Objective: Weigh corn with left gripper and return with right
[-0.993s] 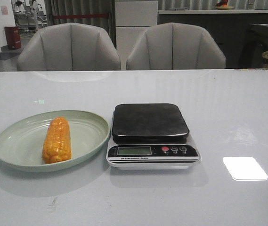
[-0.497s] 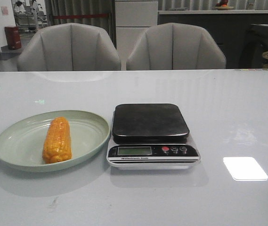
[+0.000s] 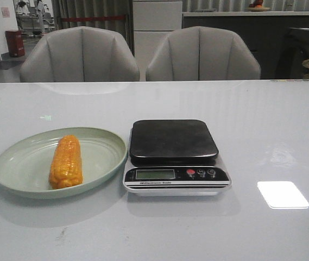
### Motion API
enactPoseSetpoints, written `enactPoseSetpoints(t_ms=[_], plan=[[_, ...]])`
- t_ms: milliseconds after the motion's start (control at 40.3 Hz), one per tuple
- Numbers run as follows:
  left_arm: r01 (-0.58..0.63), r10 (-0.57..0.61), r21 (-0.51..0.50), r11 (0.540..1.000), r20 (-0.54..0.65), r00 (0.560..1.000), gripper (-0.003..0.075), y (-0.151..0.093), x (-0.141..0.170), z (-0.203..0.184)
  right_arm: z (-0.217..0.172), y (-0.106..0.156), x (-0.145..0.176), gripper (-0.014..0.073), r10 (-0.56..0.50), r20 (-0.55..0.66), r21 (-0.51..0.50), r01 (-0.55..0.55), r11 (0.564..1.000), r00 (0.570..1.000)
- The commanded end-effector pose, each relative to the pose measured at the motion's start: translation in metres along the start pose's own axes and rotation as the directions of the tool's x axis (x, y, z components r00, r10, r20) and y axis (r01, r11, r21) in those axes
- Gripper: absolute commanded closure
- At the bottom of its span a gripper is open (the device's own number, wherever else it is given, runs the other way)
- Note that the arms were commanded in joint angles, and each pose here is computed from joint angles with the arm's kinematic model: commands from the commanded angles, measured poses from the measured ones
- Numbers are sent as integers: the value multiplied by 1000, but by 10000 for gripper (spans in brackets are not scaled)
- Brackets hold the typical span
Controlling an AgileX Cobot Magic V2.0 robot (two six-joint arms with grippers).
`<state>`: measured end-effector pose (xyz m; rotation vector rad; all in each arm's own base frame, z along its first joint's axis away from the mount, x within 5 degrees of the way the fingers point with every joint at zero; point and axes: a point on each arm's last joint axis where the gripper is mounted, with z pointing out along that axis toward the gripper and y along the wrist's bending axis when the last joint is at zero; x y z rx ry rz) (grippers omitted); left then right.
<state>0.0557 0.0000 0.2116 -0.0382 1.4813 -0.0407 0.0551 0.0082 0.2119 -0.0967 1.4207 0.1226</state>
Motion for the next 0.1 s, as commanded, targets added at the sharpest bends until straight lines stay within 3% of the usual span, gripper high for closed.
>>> enactPoseSetpoints(t_ms=[0,74], plan=[[8,-9,12,1000,90,996,599,-1,-8,-2,-2,1,-6,397,-20,80,-3,20,1000,997],[8,-9,12,1000,90,996,599,-1,-8,-2,-2,1,-6,397,-20,80,-3,20,1000,997]])
